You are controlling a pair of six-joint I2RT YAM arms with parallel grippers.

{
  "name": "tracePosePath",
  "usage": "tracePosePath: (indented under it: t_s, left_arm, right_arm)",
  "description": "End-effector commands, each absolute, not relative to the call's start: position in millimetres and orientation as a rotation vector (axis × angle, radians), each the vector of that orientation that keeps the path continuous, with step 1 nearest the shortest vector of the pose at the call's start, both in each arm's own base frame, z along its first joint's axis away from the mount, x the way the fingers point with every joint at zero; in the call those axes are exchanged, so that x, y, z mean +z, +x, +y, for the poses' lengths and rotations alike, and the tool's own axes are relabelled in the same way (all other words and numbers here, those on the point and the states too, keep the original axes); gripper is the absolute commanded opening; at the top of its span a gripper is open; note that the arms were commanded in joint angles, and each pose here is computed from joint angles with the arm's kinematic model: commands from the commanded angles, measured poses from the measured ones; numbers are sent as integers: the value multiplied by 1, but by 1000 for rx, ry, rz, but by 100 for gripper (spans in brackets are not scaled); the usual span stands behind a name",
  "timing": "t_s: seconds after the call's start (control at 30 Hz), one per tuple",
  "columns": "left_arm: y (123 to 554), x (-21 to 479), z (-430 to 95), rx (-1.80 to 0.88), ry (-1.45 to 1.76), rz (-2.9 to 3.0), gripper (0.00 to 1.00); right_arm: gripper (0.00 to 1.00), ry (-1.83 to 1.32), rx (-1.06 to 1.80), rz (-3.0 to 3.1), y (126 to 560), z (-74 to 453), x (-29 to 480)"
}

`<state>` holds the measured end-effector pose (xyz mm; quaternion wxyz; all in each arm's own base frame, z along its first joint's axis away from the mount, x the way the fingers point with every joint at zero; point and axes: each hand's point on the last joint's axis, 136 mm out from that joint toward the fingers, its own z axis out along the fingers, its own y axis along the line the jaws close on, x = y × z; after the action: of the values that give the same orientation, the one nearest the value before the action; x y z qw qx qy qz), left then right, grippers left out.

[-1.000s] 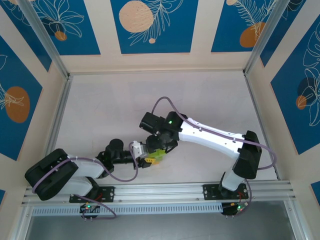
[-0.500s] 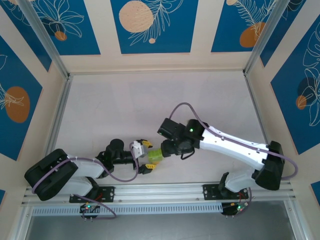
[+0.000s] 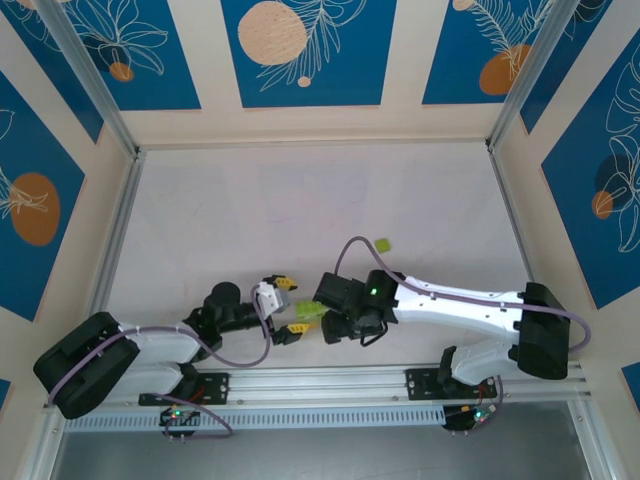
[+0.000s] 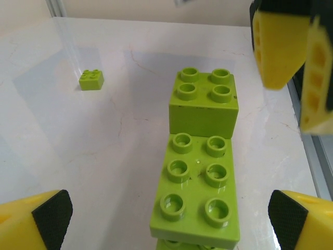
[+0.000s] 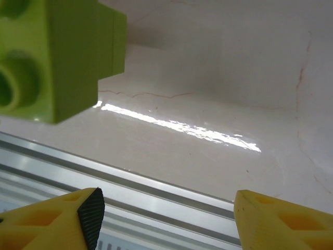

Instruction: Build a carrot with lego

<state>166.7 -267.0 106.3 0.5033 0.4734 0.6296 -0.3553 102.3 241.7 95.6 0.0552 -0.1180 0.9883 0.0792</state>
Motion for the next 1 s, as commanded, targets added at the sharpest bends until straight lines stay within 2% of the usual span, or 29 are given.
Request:
tracePosePath:
  t_s: [0.0, 0.53, 0.97]
  left_arm:
    - [165, 105, -261, -866, 1109, 1547, 99]
    - [174, 104, -255, -803, 1072, 1573, 98]
    - [163, 97, -266, -878, 1150, 1567, 92]
  right_arm:
    - [67, -327, 283, 3017, 105, 250, 88]
    - [65, -227, 217, 3034, 133, 223, 79]
    - [64, -212, 209, 3024, 159, 225, 76]
